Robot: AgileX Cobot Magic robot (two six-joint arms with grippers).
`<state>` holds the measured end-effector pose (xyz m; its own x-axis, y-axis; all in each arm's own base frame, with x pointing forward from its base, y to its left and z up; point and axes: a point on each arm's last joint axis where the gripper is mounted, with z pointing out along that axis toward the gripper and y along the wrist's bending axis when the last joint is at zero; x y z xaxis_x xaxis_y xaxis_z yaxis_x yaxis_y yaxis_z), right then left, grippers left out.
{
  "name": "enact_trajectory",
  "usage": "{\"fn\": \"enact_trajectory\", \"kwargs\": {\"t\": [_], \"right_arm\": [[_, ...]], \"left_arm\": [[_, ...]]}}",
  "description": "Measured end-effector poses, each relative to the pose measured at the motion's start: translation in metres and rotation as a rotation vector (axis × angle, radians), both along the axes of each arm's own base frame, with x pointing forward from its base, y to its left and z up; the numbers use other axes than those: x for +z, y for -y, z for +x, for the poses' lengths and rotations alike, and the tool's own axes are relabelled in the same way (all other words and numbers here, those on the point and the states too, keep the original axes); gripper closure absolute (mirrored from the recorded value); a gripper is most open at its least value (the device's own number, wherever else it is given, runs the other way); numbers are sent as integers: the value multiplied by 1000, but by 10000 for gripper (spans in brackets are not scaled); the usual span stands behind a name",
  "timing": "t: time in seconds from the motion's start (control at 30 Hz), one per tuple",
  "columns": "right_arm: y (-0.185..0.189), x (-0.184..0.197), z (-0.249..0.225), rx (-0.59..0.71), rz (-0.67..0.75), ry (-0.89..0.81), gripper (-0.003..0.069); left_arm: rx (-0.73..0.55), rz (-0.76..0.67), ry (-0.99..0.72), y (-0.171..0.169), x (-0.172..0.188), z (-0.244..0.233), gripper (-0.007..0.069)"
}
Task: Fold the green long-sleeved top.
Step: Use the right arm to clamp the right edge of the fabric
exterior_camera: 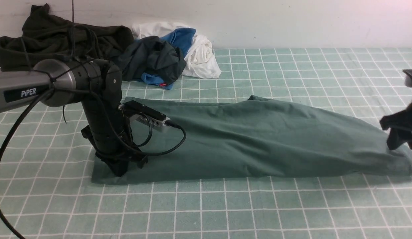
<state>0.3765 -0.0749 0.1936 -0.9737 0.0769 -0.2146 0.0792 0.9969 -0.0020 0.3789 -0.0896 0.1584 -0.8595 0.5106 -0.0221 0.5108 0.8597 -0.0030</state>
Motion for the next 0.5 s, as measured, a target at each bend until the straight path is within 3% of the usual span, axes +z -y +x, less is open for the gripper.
{"fn": "enact_trajectory", "kwargs": {"t": [0.13,0.27,0.37,0.5], "right_arm": [[12,-25,5,-33,4,-23,214],[13,-43,8,-32,7,-43,174],[14,-43,9,-40,6,-40,171],[14,-43,9,-42,6,-40,251]], "left_arm": [[3,-5,-1,0,-1,0,629],[4,-7,-2,1,-1,0,629],[4,-7,-2,1,-1,0,629],[5,-7,-2,0,-1,0,629]]}}
